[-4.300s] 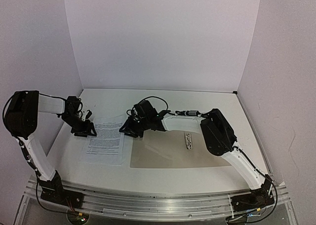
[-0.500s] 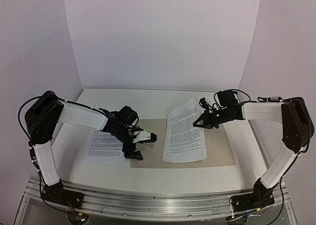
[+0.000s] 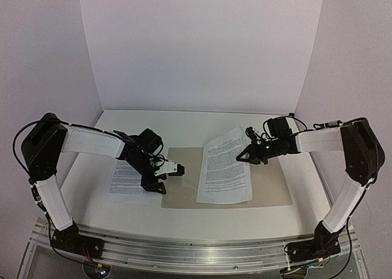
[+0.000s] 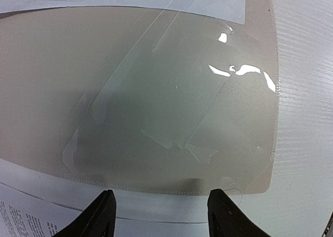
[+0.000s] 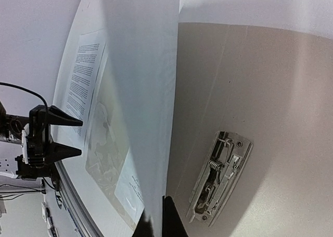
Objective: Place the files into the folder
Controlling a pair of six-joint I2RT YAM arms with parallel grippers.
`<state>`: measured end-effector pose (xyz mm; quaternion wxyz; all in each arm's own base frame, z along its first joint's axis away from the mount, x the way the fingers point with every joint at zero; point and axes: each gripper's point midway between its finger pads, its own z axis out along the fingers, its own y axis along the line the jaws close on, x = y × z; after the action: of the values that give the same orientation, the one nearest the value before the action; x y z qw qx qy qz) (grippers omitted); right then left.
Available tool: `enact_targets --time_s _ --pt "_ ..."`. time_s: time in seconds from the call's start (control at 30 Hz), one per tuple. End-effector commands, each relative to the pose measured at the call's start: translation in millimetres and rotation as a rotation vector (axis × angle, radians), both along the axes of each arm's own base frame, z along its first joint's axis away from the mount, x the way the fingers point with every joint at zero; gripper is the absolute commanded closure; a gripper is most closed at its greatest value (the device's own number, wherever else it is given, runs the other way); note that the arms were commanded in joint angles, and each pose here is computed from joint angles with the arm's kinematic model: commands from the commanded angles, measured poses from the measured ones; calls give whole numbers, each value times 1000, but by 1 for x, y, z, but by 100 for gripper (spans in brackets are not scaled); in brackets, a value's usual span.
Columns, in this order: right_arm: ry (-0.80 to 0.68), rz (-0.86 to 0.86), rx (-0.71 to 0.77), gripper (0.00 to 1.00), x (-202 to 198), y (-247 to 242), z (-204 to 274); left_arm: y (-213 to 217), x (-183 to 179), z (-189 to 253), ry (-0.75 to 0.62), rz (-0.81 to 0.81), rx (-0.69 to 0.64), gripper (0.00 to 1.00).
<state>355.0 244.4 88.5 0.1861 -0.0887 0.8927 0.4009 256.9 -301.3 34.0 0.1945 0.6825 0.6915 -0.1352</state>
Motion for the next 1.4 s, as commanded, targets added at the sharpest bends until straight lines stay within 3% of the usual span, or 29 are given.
enact_targets --time_s 0.0,0.27,0.67,0.83,0.93,1.0,1.17,1.23,1.37 --pt "-2 38 43 100 -2 10 1 8 -6 7 -14 -27 14 41" --pt "15 31 22 100 0 8 -10 28 5 -7 -32 -11 43 48" --pt "70 46 -5 99 -2 29 -32 17 -3 -23 6 -34 18 48" --pt "66 -12 -39 93 5 32 -29 19 -9 -26 20 -45 9 48" --pt "67 -96 -127 78 8 14 -34 19 -8 -26 17 -43 10 48" --pt "70 -142 -196 74 6 1 -36 18 -8 -24 10 -47 6 48" --pt "124 -126 -170 78 -6 3 -37 17 -7 -23 7 -47 2 48" --pt "161 -117 -133 90 -13 7 -34 17 -7 -23 9 -43 -2 48" --pt "221 -91 -102 96 -23 14 -40 18 -10 -25 15 -42 -4 48"
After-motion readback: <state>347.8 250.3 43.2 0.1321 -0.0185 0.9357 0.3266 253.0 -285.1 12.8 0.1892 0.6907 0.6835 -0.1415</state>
